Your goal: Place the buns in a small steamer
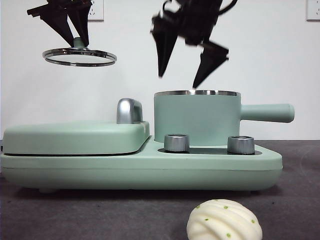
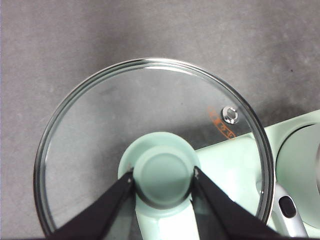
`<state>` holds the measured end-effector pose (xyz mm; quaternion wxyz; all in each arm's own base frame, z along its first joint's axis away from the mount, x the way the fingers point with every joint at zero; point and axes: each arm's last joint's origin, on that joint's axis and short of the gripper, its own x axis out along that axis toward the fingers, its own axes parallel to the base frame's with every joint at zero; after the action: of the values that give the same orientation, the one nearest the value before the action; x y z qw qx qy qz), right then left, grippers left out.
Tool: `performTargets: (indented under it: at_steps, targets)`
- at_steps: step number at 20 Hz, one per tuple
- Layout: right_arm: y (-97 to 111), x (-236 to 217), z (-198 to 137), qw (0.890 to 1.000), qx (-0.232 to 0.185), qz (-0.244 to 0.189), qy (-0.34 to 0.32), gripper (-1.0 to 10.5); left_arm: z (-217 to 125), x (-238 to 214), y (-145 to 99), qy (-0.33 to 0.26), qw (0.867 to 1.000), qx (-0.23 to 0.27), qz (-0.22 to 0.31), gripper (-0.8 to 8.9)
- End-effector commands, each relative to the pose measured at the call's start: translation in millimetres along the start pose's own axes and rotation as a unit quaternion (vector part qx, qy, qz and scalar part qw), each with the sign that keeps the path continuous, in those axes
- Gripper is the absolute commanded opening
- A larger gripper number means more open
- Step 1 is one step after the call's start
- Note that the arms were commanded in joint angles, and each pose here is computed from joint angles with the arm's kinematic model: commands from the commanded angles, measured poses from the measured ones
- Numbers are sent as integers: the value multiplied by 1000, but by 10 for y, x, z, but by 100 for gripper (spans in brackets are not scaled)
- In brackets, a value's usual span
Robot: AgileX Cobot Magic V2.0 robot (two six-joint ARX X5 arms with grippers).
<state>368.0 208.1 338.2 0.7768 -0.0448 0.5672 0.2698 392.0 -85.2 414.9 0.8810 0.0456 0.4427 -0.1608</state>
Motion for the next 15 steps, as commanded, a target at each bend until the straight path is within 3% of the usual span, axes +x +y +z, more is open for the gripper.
performTargets:
  at_steps: [1, 5, 8, 11, 15]
  targets:
    - [93, -323, -143, 1000, 0, 3, 3, 452, 52, -155, -27, -36, 999, 3, 2, 114]
    - [222, -928, -569, 999, -21, -15, -39, 452, 51, -154, -27, -35, 999, 3, 2, 114]
    - [287, -1237, -1079, 998, -30, -12, -47, 452, 50, -153, -36, -34, 999, 4, 1, 114]
    - [341, -1326, -1570, 998, -43, 0, -35, 452, 50, -149, -61, -34, 999, 3, -1, 114]
    - [411, -1127, -2122, 998, -59, 12, 20, 452, 50, -146, -91, -33, 999, 6, -4, 114]
